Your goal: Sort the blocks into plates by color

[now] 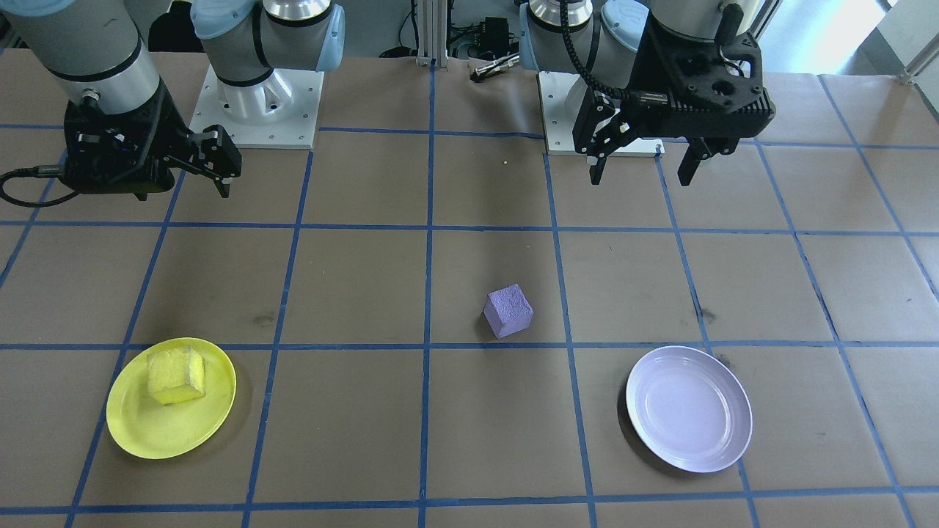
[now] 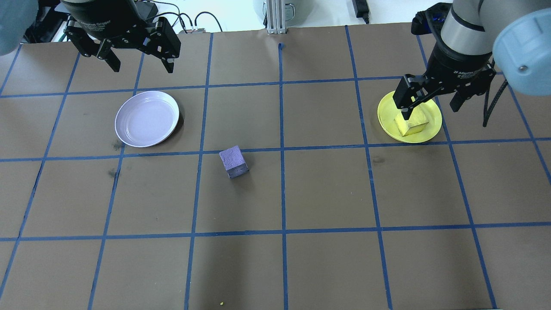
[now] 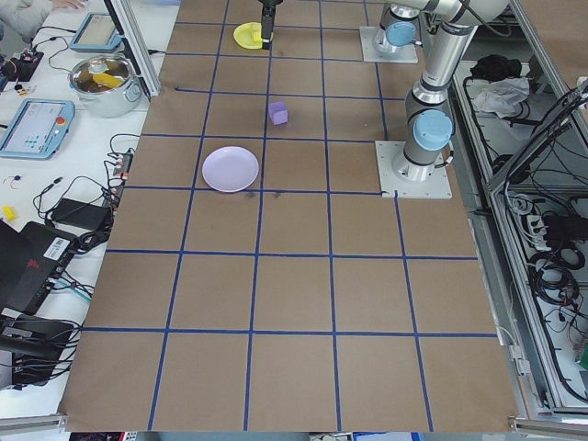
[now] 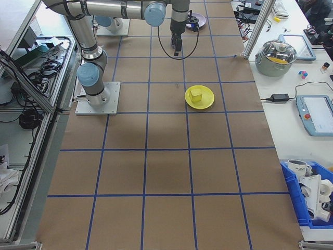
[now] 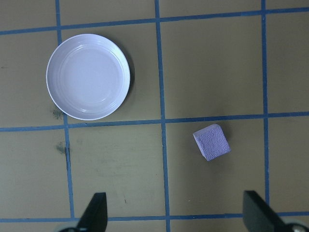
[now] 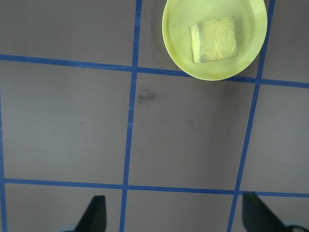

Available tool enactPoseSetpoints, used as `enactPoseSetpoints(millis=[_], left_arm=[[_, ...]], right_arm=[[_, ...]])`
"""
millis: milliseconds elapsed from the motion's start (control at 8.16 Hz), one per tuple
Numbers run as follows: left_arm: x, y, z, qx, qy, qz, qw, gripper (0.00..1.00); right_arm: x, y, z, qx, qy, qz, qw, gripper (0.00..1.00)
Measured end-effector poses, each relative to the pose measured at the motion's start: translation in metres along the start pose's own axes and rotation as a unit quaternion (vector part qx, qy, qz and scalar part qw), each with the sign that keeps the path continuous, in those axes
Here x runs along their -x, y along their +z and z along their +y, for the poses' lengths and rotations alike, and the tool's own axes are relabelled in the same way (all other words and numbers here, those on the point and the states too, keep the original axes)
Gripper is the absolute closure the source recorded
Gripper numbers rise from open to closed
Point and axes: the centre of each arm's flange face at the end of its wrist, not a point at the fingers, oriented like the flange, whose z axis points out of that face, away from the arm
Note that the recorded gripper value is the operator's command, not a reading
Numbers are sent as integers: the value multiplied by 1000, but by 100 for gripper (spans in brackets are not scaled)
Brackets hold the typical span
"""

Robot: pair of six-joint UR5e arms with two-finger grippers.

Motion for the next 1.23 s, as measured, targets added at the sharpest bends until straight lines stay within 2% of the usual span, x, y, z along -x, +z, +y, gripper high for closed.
enactPoseSetpoints(millis=[368,735,1225], left_arm=[[0,1,0,1,1,0,1000,0],[0,1,0,1,1,0,1000,0],[0,-1,0,-1,0,0,1000,0]], right_arm=[[0,-12,5,-19,6,4,1000,0],[3,-21,14,-28,2,2,1000,0],[3,-21,17,-23,-2,2,1000,0]])
